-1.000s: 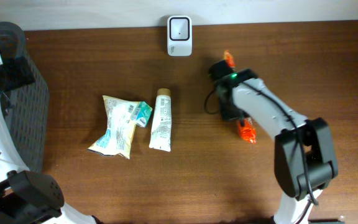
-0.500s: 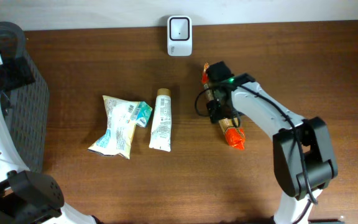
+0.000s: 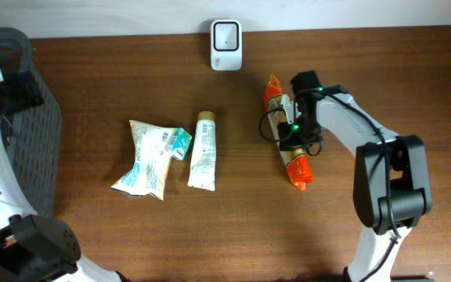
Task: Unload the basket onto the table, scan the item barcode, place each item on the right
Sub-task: 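Lift the pasta package and carry it up to the scanner, then hold the pasta package barcode in front of the scanner, then carry the pasta package right and set it down on the table, then move the right gripper to the white tube and grasp it, then lift the white tube and carry it up to the scanner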
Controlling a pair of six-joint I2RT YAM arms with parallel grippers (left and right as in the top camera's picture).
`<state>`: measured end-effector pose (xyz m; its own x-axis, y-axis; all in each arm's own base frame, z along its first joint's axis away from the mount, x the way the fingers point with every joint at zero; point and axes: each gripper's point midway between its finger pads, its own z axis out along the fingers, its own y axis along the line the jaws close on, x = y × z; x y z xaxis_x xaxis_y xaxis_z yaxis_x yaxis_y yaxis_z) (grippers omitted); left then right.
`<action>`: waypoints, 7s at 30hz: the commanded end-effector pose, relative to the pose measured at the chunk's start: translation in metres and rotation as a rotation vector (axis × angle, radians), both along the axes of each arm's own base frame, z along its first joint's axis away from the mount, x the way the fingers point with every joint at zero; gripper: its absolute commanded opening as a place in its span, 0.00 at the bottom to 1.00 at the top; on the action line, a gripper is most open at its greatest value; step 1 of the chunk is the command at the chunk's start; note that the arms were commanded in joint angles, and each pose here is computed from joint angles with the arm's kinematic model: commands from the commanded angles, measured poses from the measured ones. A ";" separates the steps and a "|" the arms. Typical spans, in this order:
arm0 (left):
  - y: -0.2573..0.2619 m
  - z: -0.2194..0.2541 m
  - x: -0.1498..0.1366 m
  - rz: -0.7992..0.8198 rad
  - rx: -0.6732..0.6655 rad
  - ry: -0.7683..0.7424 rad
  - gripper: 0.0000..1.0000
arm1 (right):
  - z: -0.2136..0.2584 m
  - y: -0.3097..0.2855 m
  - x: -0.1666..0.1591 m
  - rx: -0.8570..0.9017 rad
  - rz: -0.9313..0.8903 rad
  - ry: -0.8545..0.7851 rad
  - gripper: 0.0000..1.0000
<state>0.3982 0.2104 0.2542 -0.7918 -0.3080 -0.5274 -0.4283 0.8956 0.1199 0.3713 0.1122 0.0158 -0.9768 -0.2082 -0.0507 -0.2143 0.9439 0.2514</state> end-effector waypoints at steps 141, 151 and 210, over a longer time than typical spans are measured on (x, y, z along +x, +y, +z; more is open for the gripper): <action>0.002 -0.003 -0.001 0.011 -0.012 -0.001 0.99 | -0.009 0.211 -0.015 0.464 -0.101 0.054 0.30; 0.002 -0.003 -0.001 0.010 -0.012 -0.001 0.99 | 0.044 0.171 0.002 0.175 0.013 -0.138 0.04; 0.002 -0.003 -0.001 0.011 -0.012 -0.001 0.99 | 0.010 0.147 -0.018 0.630 -0.075 0.120 0.04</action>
